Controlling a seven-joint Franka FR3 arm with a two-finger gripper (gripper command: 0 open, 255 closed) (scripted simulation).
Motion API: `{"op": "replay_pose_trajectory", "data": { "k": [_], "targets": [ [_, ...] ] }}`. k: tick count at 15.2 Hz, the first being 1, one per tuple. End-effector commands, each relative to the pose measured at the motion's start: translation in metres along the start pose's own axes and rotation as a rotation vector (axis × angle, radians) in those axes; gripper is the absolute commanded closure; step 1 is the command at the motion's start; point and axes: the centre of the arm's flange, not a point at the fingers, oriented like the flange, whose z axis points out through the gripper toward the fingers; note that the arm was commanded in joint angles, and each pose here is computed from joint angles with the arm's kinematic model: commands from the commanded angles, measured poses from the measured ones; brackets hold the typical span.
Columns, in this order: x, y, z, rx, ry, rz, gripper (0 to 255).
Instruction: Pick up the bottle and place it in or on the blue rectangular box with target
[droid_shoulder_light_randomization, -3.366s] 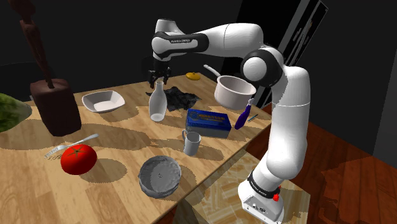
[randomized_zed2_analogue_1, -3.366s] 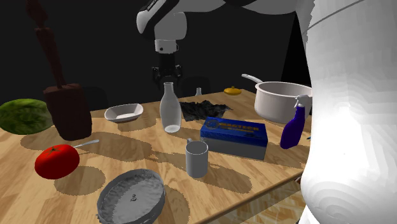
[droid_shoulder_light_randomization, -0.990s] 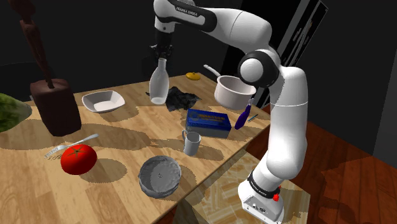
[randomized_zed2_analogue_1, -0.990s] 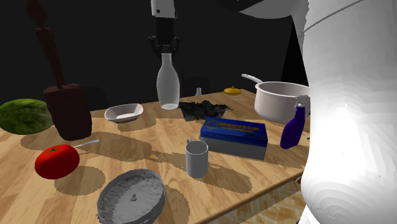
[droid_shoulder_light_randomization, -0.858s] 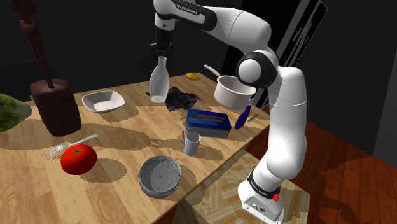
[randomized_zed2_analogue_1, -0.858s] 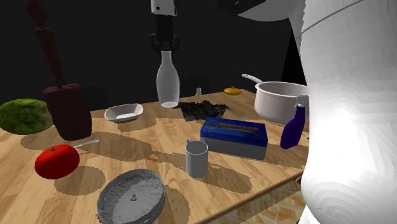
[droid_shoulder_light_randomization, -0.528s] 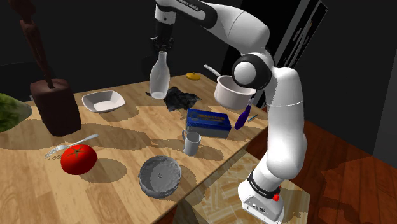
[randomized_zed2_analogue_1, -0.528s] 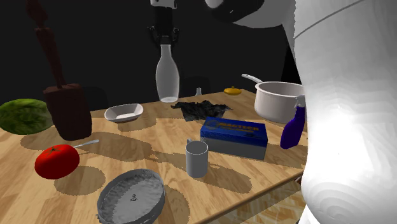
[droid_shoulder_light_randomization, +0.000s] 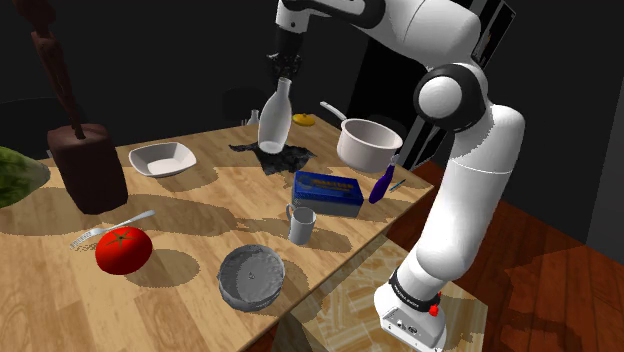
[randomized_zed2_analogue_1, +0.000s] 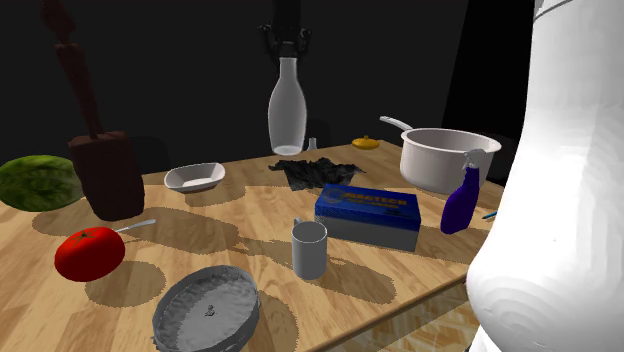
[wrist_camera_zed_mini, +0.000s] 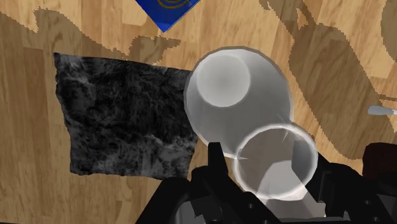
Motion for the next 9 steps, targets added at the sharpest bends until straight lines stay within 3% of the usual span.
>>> {"op": "replay_pose_trajectory", "data": {
  "k": [1, 9],
  "targets": [
    [-0.021, 0.013, -0.009, 0.001, 0.001, 0.000, 255],
    [-0.104, 0.067, -0.046, 0.001, 0.001, 0.000, 255]
  ]
}}
